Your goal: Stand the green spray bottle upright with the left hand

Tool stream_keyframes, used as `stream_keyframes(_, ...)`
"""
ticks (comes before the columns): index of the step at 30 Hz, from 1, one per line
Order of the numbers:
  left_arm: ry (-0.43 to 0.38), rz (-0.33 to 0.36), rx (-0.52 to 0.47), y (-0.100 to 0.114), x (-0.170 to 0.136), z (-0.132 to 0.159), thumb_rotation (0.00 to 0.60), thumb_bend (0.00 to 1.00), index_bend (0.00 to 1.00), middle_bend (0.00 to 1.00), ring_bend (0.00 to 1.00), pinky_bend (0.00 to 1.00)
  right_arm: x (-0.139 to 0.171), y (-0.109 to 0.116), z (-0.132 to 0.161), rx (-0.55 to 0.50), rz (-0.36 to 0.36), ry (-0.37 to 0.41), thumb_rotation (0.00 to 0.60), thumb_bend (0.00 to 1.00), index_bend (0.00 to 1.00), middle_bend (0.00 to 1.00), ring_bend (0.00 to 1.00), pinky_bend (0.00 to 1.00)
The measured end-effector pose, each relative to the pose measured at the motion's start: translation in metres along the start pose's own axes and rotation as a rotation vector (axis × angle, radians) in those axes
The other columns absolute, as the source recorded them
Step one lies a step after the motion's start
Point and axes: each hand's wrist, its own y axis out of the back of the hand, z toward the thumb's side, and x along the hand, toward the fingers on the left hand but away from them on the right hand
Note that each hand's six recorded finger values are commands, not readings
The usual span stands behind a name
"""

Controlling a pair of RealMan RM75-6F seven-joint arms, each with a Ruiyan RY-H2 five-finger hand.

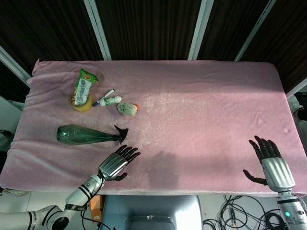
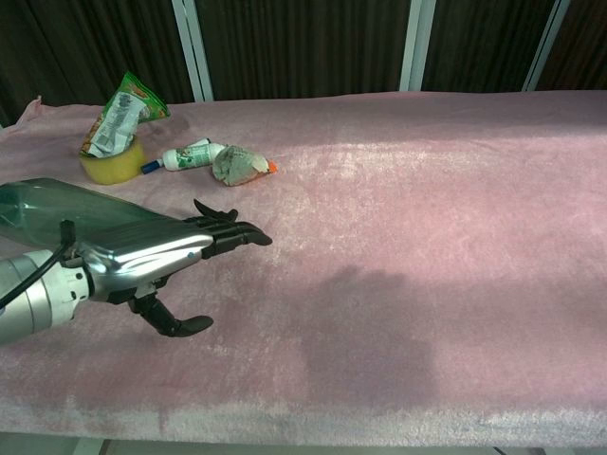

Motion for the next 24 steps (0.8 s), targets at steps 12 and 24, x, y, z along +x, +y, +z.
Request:
stream_keyframes(12, 0.076, 0.055, 0.078, 0.011, 0.007, -0.025, 0.6, 0.36, 0.0, 0.0, 0.0, 0.0, 0.005, 0.004, -0.002, -0.012, -0.007, 0.003, 0.6, 0.37, 0.0, 0.0, 0.0, 0.0)
stream_keyframes(24, 0.315, 0.122, 0.335, 0.021, 0.018, -0.091, 0.6, 0.37, 0.03, 0.08, 0.0, 0.0, 0.006, 0.004, -0.003, -0.015, 0.005, 0.006, 0.6, 0.37, 0.0, 0.0, 0.0, 0.0)
